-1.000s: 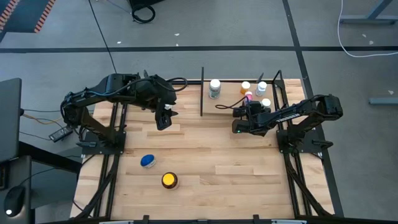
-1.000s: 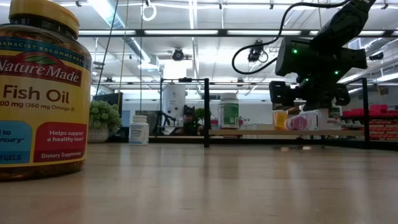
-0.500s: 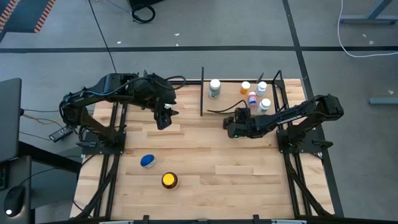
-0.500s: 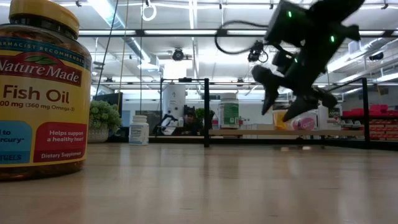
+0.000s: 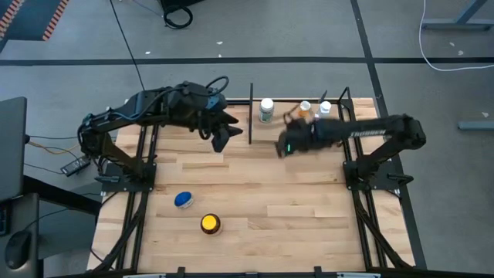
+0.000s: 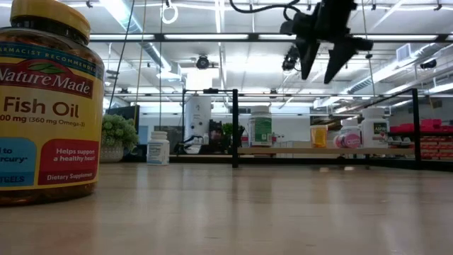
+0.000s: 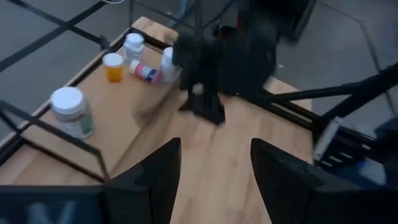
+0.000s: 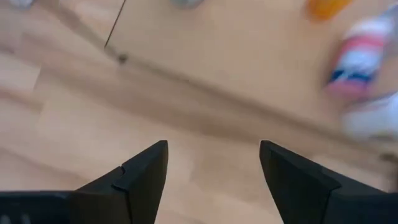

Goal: Pick and place medicine bottles onto shelf by color
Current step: Put the pink pill bottle on the shelf

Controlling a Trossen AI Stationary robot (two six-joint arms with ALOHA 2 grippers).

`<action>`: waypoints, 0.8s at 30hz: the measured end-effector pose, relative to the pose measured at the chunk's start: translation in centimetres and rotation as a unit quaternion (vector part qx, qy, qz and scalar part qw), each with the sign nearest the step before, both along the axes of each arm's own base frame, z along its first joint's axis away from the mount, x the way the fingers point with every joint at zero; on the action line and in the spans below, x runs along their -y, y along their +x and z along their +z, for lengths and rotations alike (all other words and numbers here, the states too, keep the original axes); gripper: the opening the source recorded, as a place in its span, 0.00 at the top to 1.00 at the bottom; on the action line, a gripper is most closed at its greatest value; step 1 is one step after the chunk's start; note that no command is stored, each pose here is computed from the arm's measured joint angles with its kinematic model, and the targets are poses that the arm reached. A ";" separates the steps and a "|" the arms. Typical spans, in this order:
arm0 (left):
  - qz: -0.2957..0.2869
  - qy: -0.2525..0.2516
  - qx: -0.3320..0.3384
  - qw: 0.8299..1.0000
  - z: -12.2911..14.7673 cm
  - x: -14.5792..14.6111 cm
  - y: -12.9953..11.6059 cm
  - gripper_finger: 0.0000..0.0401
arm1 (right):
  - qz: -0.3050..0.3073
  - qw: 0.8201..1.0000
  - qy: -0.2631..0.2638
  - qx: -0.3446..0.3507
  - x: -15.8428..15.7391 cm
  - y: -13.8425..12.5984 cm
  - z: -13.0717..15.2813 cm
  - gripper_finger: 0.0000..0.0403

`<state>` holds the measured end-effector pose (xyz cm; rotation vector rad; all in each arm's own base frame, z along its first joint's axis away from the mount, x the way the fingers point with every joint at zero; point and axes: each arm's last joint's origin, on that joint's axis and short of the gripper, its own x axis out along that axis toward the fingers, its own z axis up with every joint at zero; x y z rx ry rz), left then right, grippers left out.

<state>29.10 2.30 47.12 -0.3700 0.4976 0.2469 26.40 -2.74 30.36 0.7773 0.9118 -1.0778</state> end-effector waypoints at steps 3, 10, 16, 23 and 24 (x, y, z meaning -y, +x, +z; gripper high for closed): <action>0.019 0.011 -0.004 1.000 0.0 -0.1 0.0 0.50 | 0.004 1.000 0.005 -0.015 3.8 -0.8 2.2 0.35; 0.056 0.003 -0.003 0.998 -0.1 -0.3 -0.1 0.51 | -0.009 0.995 0.094 -0.020 12.5 -4.9 1.8 0.35; 0.057 0.002 -0.003 0.998 -0.1 -0.3 -0.1 0.52 | -0.020 0.992 0.119 -0.024 15.4 -7.6 1.4 0.35; 0.050 0.035 -0.011 0.998 -0.1 -1.0 -0.2 0.51 | -0.023 0.992 0.118 -0.036 16.1 -8.0 1.1 0.30; 0.051 0.039 -0.013 0.998 -0.1 -1.2 -0.2 0.50 | -0.026 0.991 0.121 -0.042 16.2 -8.0 0.9 0.29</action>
